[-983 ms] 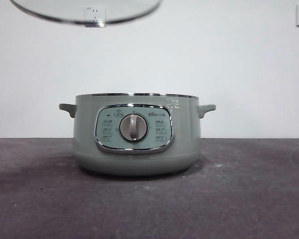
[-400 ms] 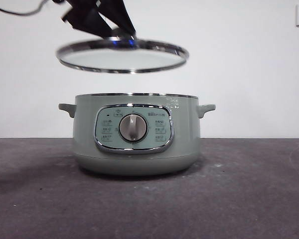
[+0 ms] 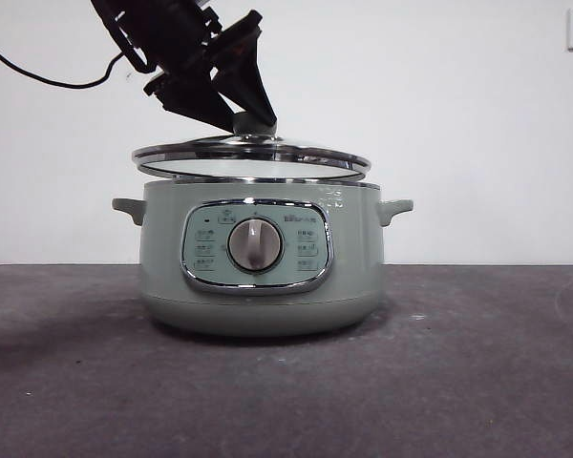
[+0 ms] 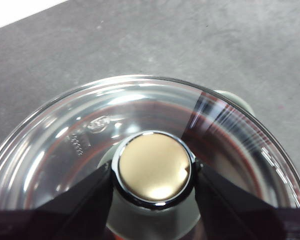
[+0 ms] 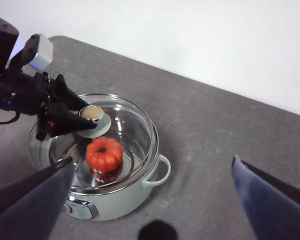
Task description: Pick up the pumpkin,open the lid,put the pumpkin in the pot,close the lid
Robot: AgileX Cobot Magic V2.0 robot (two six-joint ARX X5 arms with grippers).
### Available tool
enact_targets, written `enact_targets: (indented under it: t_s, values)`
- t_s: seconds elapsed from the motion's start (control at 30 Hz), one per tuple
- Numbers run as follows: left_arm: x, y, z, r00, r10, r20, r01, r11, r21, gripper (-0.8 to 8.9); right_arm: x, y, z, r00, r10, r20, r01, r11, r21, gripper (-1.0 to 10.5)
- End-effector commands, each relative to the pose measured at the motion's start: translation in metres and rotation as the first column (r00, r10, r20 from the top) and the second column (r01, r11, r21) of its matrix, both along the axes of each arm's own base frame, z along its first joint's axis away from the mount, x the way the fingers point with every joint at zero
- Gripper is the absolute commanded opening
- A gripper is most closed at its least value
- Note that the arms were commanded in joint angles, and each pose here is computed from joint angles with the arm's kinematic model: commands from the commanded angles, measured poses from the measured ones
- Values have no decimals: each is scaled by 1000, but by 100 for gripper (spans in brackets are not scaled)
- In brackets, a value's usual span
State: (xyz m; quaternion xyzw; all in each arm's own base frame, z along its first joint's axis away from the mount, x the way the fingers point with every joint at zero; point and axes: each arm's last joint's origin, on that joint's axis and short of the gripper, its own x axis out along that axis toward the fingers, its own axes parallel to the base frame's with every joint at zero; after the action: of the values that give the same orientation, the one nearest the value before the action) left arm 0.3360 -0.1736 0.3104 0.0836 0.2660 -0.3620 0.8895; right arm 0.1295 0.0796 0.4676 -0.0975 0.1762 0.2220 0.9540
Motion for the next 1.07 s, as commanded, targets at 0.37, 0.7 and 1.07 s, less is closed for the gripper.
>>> enact_targets:
  t_s: [0.37,0.7,1.07]
  values:
    - [9,-7,-5,999,-20,36,20,1000,-11,-9,-1,0,0,1000,-2,-1,2,1000,12,566]
    - [6,-11,-6,999,-32,29,33,999,-8,-9,0,0,0,1000,-2,-2,2,1000,12,566]
    - [6,-11,-9,1000,-6,25,6,1000,16,-9,-1,0,0,1000,-2,-8,2,1000,9,566]
